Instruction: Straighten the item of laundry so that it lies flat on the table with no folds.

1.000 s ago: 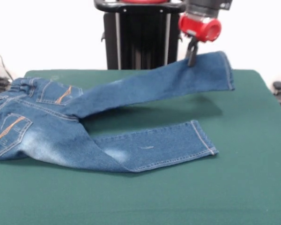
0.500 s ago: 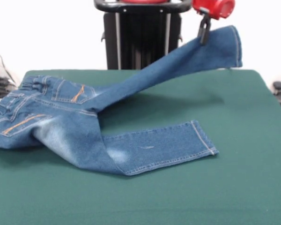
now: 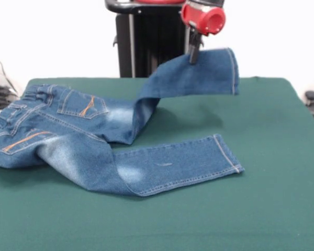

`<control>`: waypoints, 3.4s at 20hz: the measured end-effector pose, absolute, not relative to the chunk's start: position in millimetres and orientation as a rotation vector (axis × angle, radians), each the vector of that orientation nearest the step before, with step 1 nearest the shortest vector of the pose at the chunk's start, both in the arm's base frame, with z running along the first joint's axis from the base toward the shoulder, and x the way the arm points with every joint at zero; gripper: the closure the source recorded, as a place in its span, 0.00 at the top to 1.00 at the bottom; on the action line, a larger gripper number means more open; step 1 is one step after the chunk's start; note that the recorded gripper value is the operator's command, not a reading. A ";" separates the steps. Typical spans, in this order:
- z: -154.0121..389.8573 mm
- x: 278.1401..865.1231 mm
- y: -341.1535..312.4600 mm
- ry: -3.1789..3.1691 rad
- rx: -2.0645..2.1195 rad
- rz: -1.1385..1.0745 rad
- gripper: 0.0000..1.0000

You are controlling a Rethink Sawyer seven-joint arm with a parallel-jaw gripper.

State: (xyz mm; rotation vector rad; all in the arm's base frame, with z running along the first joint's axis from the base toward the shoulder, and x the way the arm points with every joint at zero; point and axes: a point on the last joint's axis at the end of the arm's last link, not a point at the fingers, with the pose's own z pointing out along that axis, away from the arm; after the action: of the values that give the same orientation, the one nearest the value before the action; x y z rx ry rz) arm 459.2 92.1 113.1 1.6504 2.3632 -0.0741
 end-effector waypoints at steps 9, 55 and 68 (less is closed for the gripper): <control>99.3 463.7 86.7 2.364 1.616 -0.061 1.00; 3.2 548.6 114.4 2.326 1.592 -0.260 1.00; -14.3 585.1 167.9 2.388 1.532 -0.269 1.00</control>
State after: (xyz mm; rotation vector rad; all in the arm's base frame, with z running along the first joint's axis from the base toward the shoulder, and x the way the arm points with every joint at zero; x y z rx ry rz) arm 585.1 167.9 -14.3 1.5316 2.3880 -0.2690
